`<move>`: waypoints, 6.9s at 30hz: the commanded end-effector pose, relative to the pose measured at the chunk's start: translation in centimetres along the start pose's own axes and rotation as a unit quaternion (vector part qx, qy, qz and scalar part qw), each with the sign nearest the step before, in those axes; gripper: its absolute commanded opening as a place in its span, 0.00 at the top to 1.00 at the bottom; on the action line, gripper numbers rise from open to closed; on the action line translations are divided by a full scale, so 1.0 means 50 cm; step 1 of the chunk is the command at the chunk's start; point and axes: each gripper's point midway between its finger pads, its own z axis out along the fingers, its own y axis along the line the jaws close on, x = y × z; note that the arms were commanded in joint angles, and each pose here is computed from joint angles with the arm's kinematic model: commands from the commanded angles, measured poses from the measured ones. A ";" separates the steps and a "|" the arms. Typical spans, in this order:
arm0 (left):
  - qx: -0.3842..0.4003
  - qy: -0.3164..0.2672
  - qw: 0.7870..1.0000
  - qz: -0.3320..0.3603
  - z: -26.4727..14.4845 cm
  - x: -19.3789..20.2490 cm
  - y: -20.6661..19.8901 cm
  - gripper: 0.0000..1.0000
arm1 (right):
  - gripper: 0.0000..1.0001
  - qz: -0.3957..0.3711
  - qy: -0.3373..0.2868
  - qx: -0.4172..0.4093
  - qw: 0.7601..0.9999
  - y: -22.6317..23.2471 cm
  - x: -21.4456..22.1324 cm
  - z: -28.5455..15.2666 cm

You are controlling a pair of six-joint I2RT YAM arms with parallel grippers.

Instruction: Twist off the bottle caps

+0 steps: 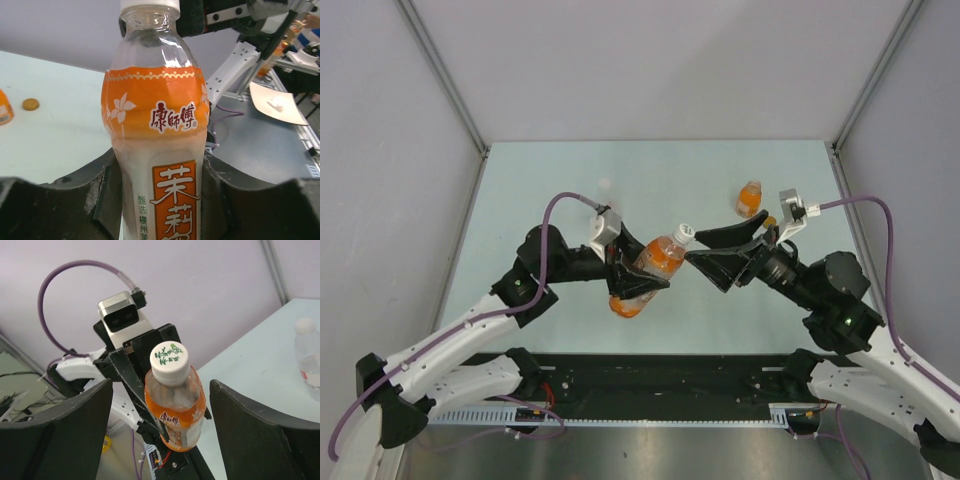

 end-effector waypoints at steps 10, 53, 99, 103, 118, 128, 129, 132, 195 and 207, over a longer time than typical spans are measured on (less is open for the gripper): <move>-0.221 0.008 0.964 0.147 -0.009 -0.020 0.105 1.00 | 0.18 0.002 -0.074 0.158 0.985 -0.048 -0.115 -0.014; -0.378 0.031 0.904 0.197 -0.015 0.015 0.145 1.00 | 0.38 0.019 -0.050 0.264 0.963 -0.154 -0.045 0.056; 0.270 0.003 0.963 0.011 -0.005 -0.081 -0.234 1.00 | 1.00 -0.117 0.116 -0.220 0.961 0.098 0.062 0.010; 0.300 -0.001 0.954 0.010 -0.011 -0.095 -0.249 1.00 | 1.00 -0.120 0.149 -0.270 0.944 0.120 0.084 -0.015; 0.342 0.005 0.939 0.015 -0.021 -0.097 -0.262 1.00 | 1.00 -0.131 0.197 -0.363 0.901 0.159 0.104 -0.076; 0.354 0.017 0.935 0.008 -0.021 -0.084 -0.261 1.00 | 1.00 -0.121 0.228 -0.400 0.880 0.166 0.123 -0.097; 0.348 0.023 0.937 -0.002 -0.018 -0.081 -0.256 1.00 | 1.00 -0.120 0.229 -0.398 0.880 0.165 0.124 -0.097; 0.328 0.015 0.944 0.018 -0.009 -0.091 -0.247 1.00 | 0.99 -0.117 0.220 -0.372 0.894 0.154 0.114 -0.085; -0.397 0.123 0.891 0.182 0.011 0.016 0.177 1.00 | 0.36 0.002 -0.078 0.198 0.977 -0.151 -0.090 0.067; -0.395 0.123 0.892 0.181 0.013 0.021 0.175 1.00 | 0.49 0.001 -0.064 0.196 0.979 -0.155 -0.076 0.074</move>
